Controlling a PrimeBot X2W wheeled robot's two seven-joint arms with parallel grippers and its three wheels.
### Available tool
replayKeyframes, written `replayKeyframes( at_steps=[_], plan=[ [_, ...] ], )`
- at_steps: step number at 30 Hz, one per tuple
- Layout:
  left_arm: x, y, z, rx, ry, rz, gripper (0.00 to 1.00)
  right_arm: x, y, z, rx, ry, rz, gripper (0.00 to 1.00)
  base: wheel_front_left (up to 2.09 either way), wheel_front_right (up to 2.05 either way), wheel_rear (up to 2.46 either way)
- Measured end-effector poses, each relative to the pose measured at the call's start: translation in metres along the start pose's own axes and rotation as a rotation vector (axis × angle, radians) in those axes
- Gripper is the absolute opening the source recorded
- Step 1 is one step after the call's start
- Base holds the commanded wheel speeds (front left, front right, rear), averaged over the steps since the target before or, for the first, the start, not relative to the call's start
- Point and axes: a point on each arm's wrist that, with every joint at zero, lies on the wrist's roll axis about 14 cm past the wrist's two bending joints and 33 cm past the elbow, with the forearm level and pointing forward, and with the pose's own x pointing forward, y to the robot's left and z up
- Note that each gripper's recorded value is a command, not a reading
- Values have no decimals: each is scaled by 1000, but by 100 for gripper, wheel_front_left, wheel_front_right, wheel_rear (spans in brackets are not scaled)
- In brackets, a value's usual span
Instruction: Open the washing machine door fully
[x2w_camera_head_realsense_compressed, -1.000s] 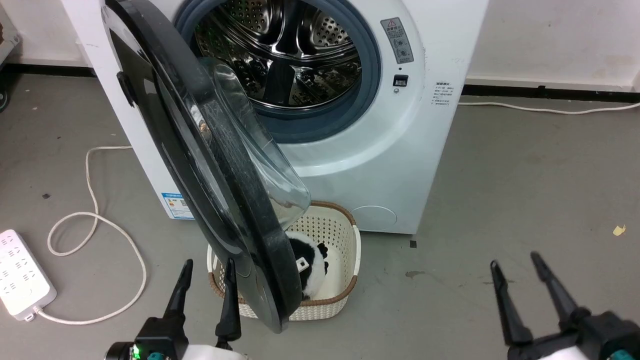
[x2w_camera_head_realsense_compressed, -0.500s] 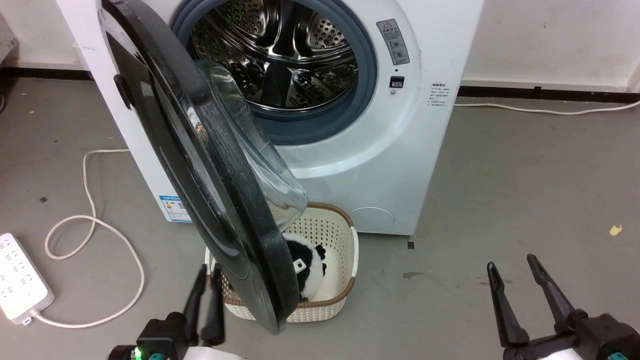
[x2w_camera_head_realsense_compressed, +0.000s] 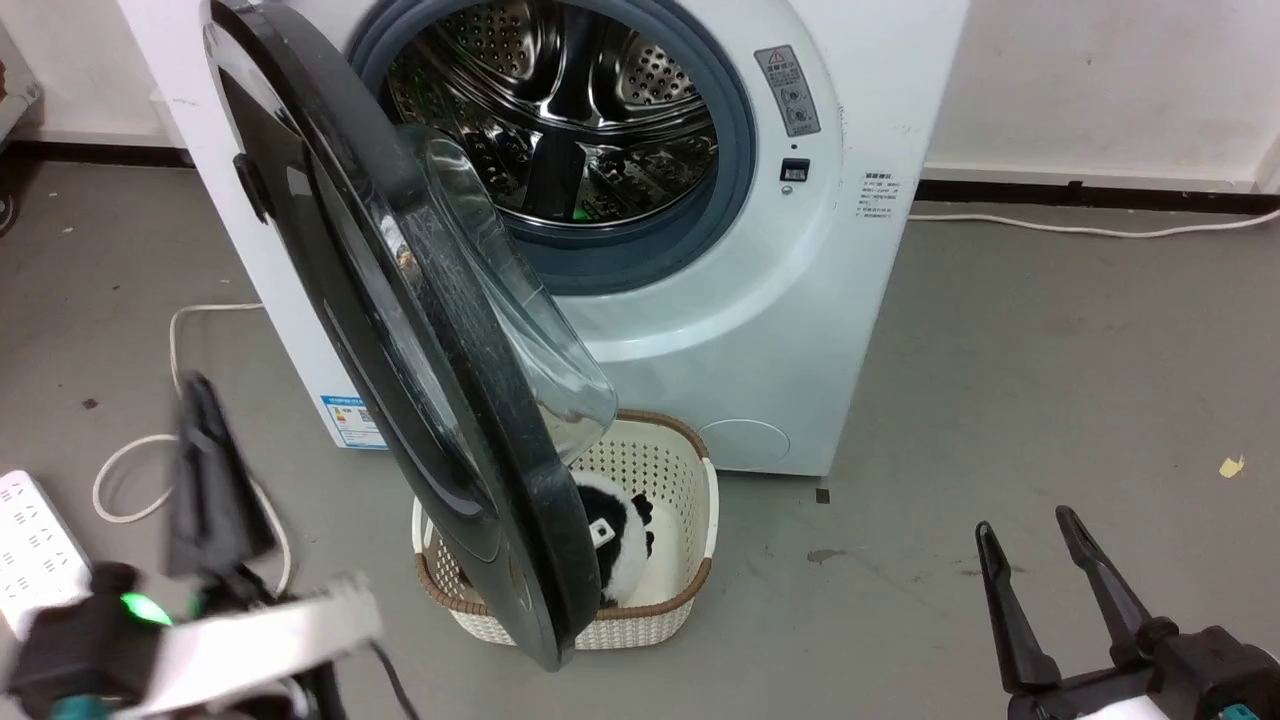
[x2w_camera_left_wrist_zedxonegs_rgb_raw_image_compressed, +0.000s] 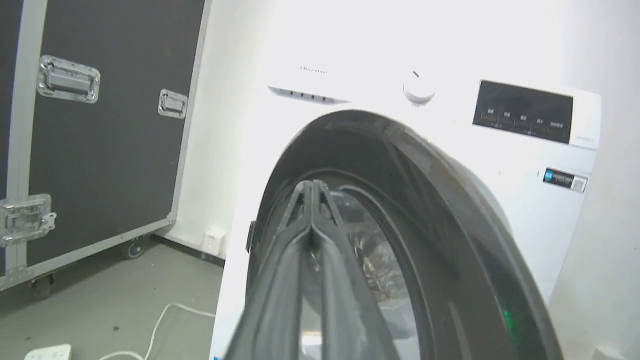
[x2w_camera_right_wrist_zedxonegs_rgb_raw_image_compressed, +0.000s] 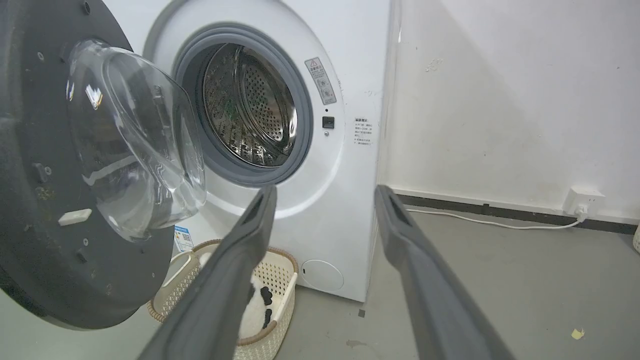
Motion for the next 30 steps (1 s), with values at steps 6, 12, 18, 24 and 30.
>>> replayKeyframes(
  at_steps=[6,12,18,24,30],
  plan=[
    [21,-14,73,-52,-248,-27,0,-2,-5,2,-12,-5,-16,100,0,0,0],
    [16,-55,110,-45,-377,-160,0,-3,-6,3,-13,-7,-20,100,0,0,0],
    [-5,-115,75,-66,-260,-376,0,-4,-7,2,-12,-3,-22,100,0,0,0],
    [-57,-161,-36,-92,165,-547,0,-4,-8,-7,0,22,-28,100,0,0,0],
    [-81,-158,-100,-65,400,-543,0,-2,-10,-13,2,42,-34,100,0,0,0]
  ],
)
